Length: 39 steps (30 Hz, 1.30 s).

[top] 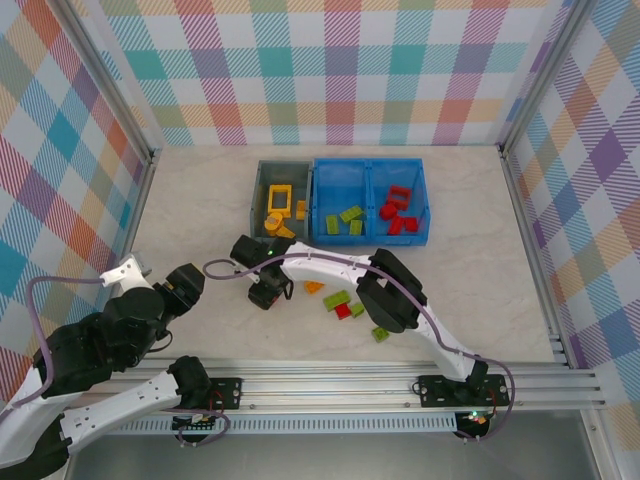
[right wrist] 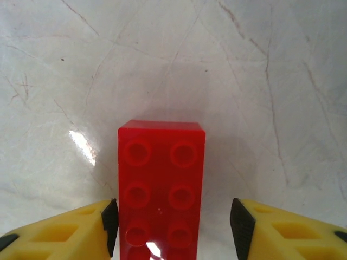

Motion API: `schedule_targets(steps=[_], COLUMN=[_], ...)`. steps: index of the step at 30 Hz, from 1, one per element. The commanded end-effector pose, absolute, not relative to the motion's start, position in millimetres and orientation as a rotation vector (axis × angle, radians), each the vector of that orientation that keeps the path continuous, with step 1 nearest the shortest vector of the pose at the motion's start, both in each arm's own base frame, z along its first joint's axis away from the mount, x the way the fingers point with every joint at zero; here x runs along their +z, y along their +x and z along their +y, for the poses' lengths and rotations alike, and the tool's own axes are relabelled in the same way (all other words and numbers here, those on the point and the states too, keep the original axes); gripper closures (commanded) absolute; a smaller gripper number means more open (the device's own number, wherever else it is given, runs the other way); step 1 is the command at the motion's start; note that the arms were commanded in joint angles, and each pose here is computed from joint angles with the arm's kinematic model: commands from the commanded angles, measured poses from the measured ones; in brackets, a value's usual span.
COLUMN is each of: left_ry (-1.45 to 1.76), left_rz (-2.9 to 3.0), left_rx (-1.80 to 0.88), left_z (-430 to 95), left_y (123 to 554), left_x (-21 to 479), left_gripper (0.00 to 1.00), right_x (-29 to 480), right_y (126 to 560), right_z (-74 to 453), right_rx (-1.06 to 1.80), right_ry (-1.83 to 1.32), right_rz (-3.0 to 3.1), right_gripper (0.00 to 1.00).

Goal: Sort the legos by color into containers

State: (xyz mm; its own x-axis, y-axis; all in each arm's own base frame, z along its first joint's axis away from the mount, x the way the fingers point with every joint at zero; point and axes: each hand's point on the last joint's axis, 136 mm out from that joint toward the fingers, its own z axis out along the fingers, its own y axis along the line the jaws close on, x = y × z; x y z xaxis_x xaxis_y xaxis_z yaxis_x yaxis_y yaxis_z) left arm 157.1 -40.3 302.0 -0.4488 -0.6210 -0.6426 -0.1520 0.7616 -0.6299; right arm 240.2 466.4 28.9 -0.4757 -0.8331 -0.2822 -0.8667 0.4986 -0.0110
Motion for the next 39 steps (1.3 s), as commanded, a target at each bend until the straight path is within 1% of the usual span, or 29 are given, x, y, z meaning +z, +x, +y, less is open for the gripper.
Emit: schedule_targets(steps=[1,4,11,14,16,19,21,24,27,29,31,33,35,39], left_ry=[-0.568,-0.571,-0.583,-0.574,-0.543,-0.455,-0.366,-0.217,-0.081,-0.009,0.043,0.074,0.096,0.167], left_rz=[1.987,1.986,1.974,1.972,1.977,2.001,2.035,2.104,2.182,2.241,2.297,2.327,2.341,2.344], left_rx=[-0.618,-0.609,-0.608,-0.620,-0.634,-0.654,-0.662,-0.677,-0.714,-0.741,-0.766,-0.780,-0.778,-0.680], left_z=[-42,-40,-34,-35,-41,-60,-83,-127,-181,-217,-252,-279,-301,-338], left_y=[158,158,156,155,156,161,167,179,193,202,212,220,227,241], left_x=[308,307,308,312,317,329,338,345,343,335,323,310,300,287], left_gripper=[0.36,0.36,0.35,0.34,0.34,0.33,0.32,0.31,0.31,0.32,0.34,0.35,0.35,0.36], right_x=[20,23,52,86,118,169,196,218,222,216,208,199,189,169], right_y=[231,232,235,236,239,250,262,284,307,322,340,361,384,432], right_z=[465,465,466,460,447,408,367,295,226,192,170,159,155,150], right_rx=[0.205,0.210,0.257,0.299,0.334,0.381,0.393,0.398,0.367,0.374,0.427,0.455,0.470,0.472], right_ry=[-1.427,-1.399,-1.336,-1.270,-1.193,-1.015,-0.863,-0.599,-0.330,-0.176,-0.065,-0.014,0.007,0.034], right_rz=[2.562,2.565,2.526,2.481,2.454,2.430,2.436,2.475,2.505,2.535,2.557,2.573,2.594,2.626], right_gripper=[0.47,0.56,0.66,0.66,0.67,0.67,0.66,0.65,0.65,0.64,0.64,0.64,0.64,0.64])
